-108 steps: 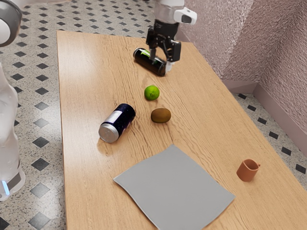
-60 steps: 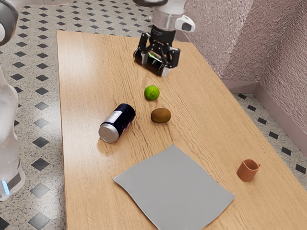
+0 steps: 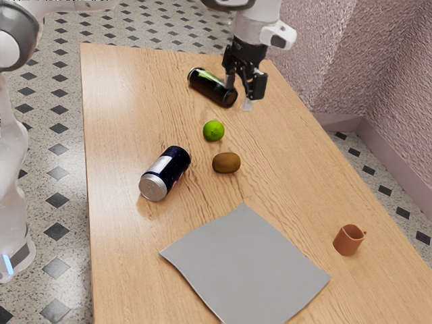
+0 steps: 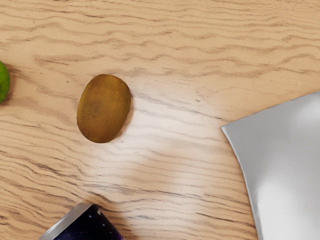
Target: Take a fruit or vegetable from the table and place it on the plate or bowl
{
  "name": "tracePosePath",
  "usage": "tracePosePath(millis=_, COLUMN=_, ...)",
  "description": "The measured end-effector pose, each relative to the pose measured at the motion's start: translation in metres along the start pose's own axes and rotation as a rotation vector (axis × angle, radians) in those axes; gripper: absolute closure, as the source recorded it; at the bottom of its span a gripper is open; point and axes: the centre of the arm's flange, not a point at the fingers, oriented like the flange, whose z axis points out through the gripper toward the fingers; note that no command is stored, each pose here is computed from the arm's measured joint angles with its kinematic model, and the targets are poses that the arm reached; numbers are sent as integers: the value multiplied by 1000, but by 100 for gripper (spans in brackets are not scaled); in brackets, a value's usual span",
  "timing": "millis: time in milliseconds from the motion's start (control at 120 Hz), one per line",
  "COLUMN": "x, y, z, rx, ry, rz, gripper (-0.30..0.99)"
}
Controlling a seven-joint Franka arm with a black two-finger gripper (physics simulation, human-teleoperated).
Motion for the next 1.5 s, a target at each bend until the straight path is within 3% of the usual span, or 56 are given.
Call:
tracePosePath(millis=233, x=29, y=-16, z=36, rx=5, ry=-51, rz=145, gripper=0)
tracePosePath(millis=483, x=8, y=-26, z=94, rx=-37, ry=-76, rz=254, gripper=0)
tracePosePath(millis=725, x=11, y=-44, z=122, rx=-82, ry=-77, rz=219, gripper=0)
tracePosePath(millis=1058, x=19, y=-59, z=154, rx=-88, ry=-106, rz=164, gripper=0)
tracePosePath(millis=1500, x=36, y=-123, z=188, rx=-61, ry=-45, rz=177, gripper=0)
